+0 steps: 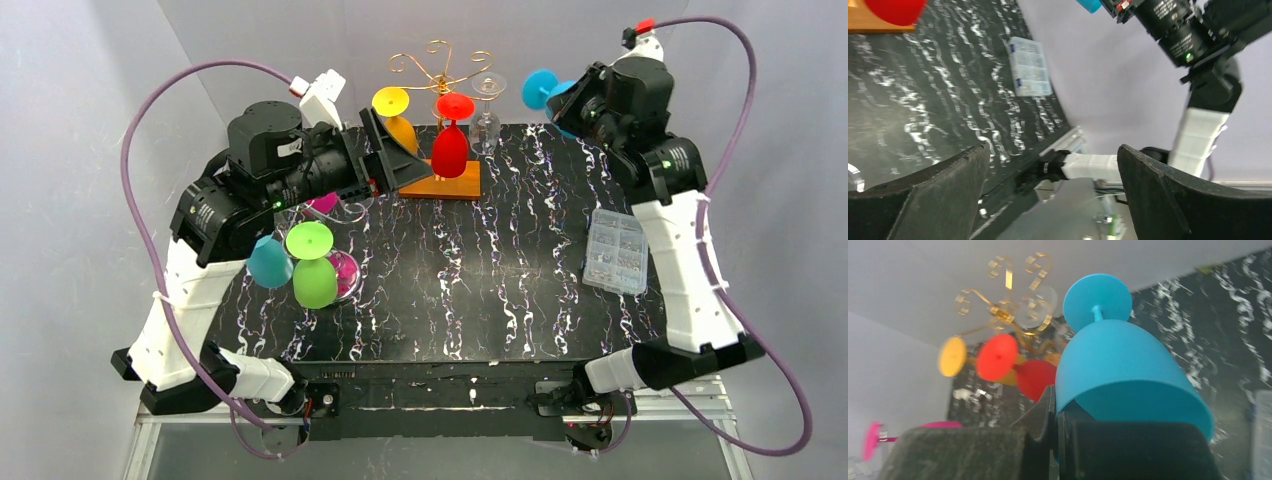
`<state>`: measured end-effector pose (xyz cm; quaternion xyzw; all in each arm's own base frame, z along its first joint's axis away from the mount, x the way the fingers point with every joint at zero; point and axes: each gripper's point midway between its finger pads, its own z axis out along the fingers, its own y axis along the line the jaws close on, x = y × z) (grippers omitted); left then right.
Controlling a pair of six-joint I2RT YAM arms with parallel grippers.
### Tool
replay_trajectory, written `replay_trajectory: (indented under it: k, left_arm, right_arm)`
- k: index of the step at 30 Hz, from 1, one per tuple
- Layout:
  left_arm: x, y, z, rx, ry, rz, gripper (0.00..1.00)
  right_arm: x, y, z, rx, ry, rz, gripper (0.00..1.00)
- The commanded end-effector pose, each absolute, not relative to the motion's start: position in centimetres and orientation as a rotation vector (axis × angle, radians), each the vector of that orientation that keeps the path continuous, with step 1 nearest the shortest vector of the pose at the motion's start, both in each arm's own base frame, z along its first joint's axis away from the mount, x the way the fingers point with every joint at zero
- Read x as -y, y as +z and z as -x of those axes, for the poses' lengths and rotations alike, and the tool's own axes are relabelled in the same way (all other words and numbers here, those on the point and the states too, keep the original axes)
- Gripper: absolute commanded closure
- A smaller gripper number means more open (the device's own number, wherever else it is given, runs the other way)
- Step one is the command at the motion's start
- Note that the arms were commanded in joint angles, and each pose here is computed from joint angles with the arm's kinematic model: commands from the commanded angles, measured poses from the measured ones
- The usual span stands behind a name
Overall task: Take the wine glass off the wine glass rack
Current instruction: Place the wine glass at the center of the board.
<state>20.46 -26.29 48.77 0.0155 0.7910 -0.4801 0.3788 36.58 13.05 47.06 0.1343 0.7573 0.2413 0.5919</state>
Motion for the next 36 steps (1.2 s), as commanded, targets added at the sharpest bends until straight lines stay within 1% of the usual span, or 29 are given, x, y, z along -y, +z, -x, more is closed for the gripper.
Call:
replay_trajectory:
  k: [1,5,8,14,22,28,36]
  left_arm:
    - [22.1,47.0,-19.8,-2.029,-0.935,-0.162,0.02]
    - [19.7,46.2,-19.9,-2.03,-0.788,-0.179,0.02]
    - [18.6,45.8,-19.7,-2.027,-0.727,-0.196,0.02]
    - [17.3,45.1,-19.7,-2.031,-0.648,-0.207,0.02]
    - [15.8,44.5,-19.8,-2.034,-0.562,-0.201,0.02]
    - [14.7,44.4,-20.0,-2.026,-0.502,-0.189,0.02]
    - [14.3,44.0,-20.1,-2.035,-0.474,-0.183,0.02]
  right_arm:
    - [-9.9,42.4,-37.6,-1.934,0.303,-0.315,0.99]
    - [-8.6,37.4,-39.7,-2.095,0.234,-0.312,0.99]
    - [-7.2,34.0,-41.1,-2.185,0.201,-0.333,0.99]
    - [-5.4,28.6,-43.0,-2.331,0.156,-0.359,0.99]
    - [-3.6,21.2,-44.2,-2.51,0.075,-0.394,0.99]
    - [-3.2,17.0,-44.7,-2.615,0.047,-0.4,0.99]
    - [-3.0,14.1,-44.8,-2.687,0.034,-0.404,0.99]
